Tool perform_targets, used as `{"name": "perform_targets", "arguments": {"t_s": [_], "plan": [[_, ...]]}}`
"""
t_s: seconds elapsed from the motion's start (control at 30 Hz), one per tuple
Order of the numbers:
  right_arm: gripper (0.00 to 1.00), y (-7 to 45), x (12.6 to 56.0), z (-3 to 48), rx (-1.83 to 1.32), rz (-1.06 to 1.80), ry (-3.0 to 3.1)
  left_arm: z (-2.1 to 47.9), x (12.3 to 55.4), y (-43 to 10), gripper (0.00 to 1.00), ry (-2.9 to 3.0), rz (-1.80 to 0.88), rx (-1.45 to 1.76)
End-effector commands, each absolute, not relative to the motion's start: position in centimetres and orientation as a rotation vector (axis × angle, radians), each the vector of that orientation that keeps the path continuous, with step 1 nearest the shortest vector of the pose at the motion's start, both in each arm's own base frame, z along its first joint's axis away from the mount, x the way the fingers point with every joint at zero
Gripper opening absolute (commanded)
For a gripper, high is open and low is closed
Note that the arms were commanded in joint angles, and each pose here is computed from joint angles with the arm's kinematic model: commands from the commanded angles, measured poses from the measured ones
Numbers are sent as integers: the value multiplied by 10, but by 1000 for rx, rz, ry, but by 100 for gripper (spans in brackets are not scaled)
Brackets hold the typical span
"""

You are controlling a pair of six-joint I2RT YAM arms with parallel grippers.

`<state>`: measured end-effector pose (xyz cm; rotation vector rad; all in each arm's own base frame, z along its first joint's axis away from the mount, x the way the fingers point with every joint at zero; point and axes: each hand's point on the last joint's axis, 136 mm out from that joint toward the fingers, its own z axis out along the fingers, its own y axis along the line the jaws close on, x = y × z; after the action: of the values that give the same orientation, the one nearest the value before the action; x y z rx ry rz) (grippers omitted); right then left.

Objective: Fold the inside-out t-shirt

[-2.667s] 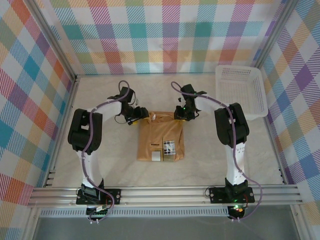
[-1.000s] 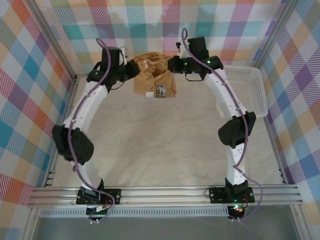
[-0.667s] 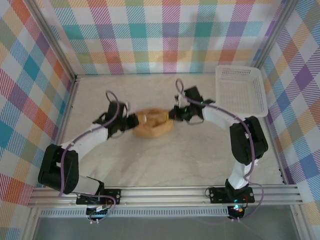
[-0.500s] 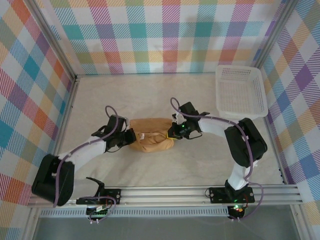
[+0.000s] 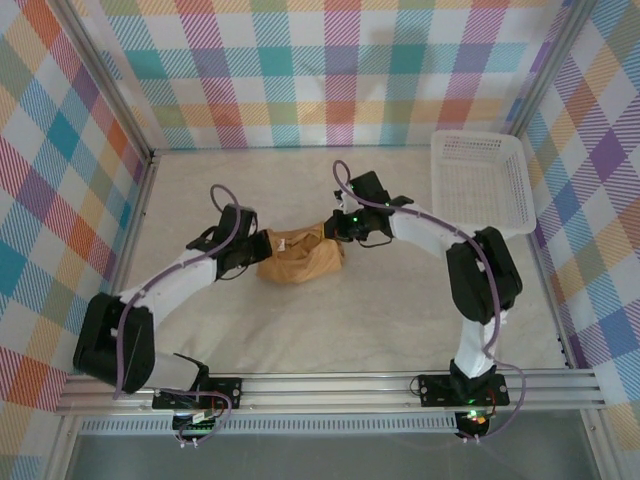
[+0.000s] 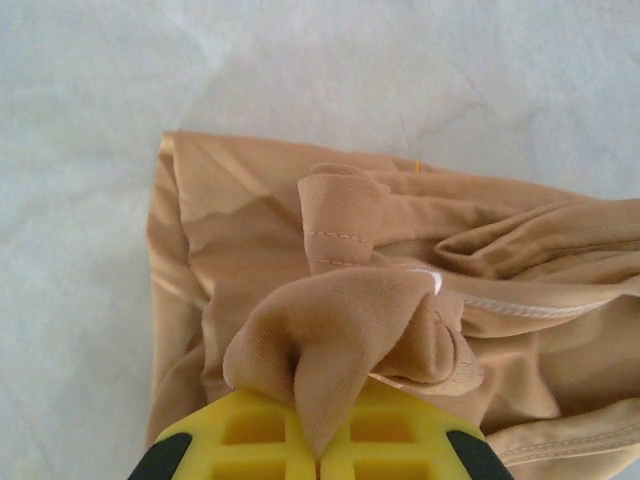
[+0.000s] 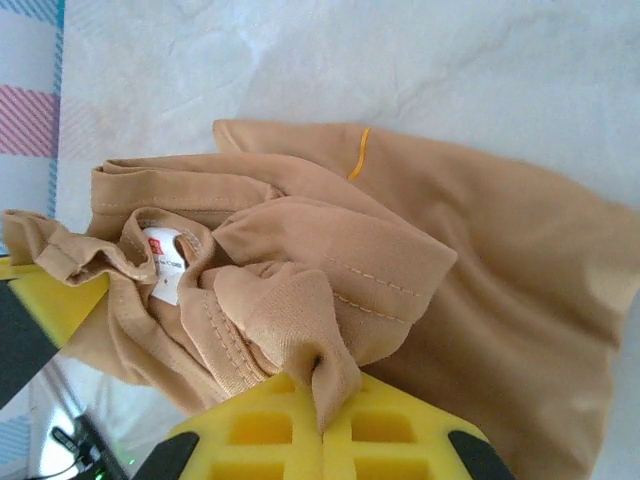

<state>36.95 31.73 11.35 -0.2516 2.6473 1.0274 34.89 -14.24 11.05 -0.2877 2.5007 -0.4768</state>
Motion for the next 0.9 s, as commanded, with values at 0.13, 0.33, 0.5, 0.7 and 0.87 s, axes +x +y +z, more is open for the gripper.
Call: {"name": "perform_targets", "arguments": {"t_s": [0.13, 0.33, 0.5, 0.7, 0.87], "plan": [[0, 298, 406, 45, -202, 832, 2810, 57, 398, -128, 0, 2649, -365, -366], [0, 280, 414, 7, -68, 740, 2937, 16, 401, -115, 0, 2741, -345, -479], [0, 271, 410, 3, -47, 702, 2947, 17, 399, -106, 0, 2745, -297, -489], [7, 282, 412, 49, -70, 825, 2871, 56, 407, -114, 0, 2665, -368, -478], [45, 287, 408, 100, 8, 886, 2822, 84, 413, -121, 30, 2645, -351, -454]]}}
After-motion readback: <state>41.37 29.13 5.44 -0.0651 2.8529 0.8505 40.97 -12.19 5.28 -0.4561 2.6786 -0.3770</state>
